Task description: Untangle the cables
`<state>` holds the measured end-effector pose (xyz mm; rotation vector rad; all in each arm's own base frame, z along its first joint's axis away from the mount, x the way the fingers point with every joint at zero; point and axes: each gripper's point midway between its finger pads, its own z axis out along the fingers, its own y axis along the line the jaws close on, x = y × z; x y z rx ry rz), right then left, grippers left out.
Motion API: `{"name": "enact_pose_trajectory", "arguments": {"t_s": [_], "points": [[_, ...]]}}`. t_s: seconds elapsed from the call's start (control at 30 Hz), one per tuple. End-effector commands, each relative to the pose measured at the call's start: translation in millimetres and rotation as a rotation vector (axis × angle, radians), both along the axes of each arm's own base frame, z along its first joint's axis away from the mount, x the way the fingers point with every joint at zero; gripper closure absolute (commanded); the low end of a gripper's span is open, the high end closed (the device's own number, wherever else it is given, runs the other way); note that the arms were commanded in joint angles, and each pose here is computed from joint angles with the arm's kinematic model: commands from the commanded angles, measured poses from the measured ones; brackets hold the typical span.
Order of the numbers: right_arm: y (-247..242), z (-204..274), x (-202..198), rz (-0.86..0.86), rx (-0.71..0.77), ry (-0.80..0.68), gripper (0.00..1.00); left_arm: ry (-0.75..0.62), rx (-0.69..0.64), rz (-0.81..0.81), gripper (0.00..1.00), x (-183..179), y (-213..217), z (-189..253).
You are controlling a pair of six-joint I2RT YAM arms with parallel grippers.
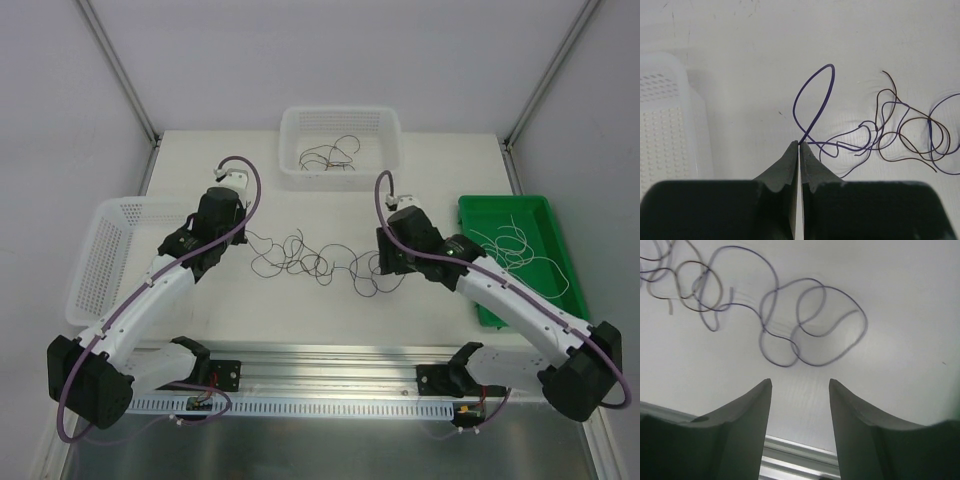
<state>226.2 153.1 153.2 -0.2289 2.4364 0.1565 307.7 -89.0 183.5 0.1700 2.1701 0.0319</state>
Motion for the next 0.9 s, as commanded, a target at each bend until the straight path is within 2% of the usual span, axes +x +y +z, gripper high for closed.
{"name": "enact_pose_trajectory", "arguments": {"t_s": [0.0, 0.2, 0.23, 0.4, 0.7, 0.87], "points": [[68.8, 25.2, 18.4, 0.133, 0.175, -0.038, 0.47, -0.023, -0.017, -0.026, 1.00, 1.1, -3.7, 4.8], [142.5, 14.1, 38.7, 0.202, 0.264, 0.003, 0.51, -0.019, -0.022, -0.033, 1.00, 1.5, -5.3, 4.5], [150.5, -3.3, 43.8, 0.191, 0.247, 0.036, 0.51, -0.018, -0.022, -0.035, 1.00, 1.2, -5.4, 4.3], [186.4, -25.3, 69.7, 0.127, 0.285, 0.051, 0.55, -0.014, -0.024, -0.040, 1.00, 1.5, -6.7, 3.4], [208.4, -91.3, 80.1, 0.032, 0.276, 0.168, 0.63, -0.012, -0.041, -0.059, 1.00, 1.1, -11.3, 4.8], [214.6, -102.8, 80.7, 0.024, 0.290, 0.191, 0.66, -0.009, -0.044, -0.066, 1.00, 1.2, -12.7, 4.3]]}}
